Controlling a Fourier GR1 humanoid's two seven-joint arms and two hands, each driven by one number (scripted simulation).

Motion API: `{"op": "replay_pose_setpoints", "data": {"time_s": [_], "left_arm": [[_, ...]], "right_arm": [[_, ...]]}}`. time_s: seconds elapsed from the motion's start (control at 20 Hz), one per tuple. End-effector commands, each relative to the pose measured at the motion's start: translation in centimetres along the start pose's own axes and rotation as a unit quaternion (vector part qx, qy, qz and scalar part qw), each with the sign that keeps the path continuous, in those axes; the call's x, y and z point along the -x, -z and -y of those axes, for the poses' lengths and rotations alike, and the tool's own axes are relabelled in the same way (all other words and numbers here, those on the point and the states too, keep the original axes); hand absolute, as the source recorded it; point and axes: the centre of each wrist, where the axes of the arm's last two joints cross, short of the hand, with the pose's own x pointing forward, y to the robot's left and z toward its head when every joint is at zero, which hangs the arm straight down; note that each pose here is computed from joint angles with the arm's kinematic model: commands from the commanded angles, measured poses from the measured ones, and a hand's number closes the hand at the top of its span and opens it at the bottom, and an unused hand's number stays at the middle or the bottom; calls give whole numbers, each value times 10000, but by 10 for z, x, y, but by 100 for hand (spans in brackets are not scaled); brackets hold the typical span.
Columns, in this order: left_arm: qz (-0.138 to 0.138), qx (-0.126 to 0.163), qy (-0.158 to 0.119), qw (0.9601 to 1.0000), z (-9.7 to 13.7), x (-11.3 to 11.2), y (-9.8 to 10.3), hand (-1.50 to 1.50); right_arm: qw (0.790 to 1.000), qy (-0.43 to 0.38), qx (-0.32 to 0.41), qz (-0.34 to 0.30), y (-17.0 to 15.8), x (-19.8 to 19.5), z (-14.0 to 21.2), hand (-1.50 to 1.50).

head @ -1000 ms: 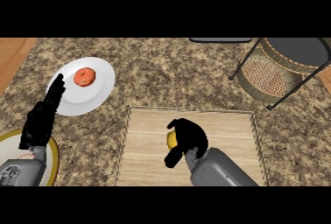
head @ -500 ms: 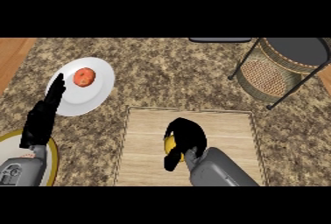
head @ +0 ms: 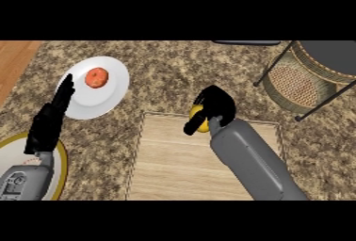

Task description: Pick the lemon from the tray and place it in the tiered basket

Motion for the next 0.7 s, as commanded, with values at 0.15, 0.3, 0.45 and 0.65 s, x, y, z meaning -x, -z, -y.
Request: {"op": "replay_pose_setpoints", "data": {"time_s": [0.15, 0.3, 0.45, 0.65], "left_arm": [[131, 149, -56, 9998, 5, -5, 2, 0], [126, 170, -5, 9998, 5, -5, 5, 0], [141, 164, 38, 9998, 5, -13, 9, 0], [114, 207, 41, 9997, 10, -5, 6, 0]], "right_arm": [[9623, 1427, 2195, -741, 22, -33, 66, 150], [9341, 1547, 3167, -571, 21, -49, 89, 150], [9029, 1363, 4041, -532, 22, -61, 117, 150], [8680, 1484, 4707, -552, 12, -84, 155, 150]]}}
